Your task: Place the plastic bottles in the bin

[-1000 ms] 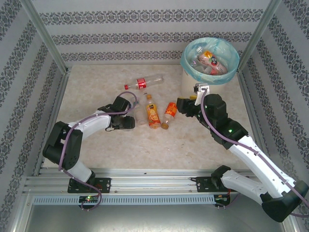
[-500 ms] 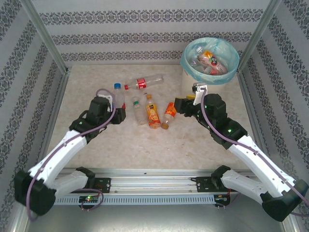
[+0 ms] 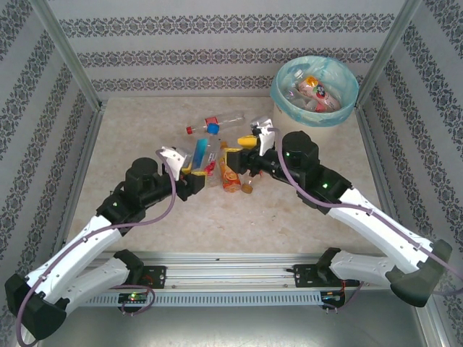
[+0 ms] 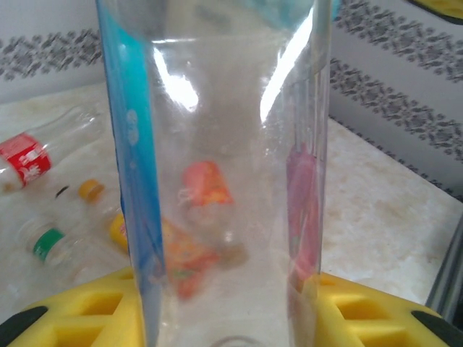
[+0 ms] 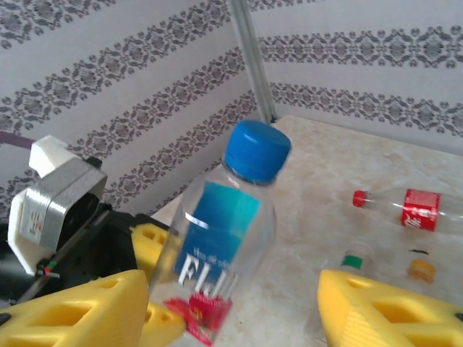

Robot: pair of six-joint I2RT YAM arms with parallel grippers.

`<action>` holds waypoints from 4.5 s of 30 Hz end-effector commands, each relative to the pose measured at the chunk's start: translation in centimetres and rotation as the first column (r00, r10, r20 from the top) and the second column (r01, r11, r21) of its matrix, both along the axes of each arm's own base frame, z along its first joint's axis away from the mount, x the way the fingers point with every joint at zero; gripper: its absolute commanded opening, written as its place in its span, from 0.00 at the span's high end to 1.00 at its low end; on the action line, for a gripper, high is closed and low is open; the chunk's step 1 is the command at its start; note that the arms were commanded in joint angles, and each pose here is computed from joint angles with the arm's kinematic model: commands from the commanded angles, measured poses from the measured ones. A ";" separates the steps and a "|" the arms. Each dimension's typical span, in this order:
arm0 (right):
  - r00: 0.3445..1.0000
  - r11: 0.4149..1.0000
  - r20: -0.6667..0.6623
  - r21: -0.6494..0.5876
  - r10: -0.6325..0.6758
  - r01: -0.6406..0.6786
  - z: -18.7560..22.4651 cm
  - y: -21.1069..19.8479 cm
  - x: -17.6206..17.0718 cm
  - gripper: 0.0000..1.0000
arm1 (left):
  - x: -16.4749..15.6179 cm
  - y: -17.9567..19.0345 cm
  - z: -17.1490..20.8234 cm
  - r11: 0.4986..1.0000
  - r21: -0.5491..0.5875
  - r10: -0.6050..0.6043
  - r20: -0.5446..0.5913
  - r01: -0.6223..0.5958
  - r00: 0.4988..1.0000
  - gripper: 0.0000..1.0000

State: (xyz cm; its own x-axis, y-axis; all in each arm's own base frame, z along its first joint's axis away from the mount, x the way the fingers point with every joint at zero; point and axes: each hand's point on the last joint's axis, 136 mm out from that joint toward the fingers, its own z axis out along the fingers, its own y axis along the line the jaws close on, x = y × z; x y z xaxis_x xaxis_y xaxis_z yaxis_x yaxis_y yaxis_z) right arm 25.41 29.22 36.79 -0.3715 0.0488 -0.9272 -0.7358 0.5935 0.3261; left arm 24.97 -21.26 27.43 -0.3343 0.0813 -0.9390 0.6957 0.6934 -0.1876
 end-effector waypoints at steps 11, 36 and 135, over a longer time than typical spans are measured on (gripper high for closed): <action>0.995 0.991 0.013 0.083 0.103 -0.104 2.5 3.0 0.2 0.41 | -2.7 -2.1 2.5 0.987 -0.007 -0.156 0.187 0.160 0.970 0.57; 0.996 0.993 -0.054 0.095 0.069 -0.064 1.1 1.9 1.3 0.89 | -2.7 -2.2 1.9 0.992 0.027 -0.129 0.199 0.126 0.971 0.50; 0.608 0.404 0.079 -0.679 -0.790 0.613 -15.2 -33.0 28.0 0.82 | 1.0 -0.9 -0.6 0.997 0.030 0.073 0.146 -0.078 0.987 0.00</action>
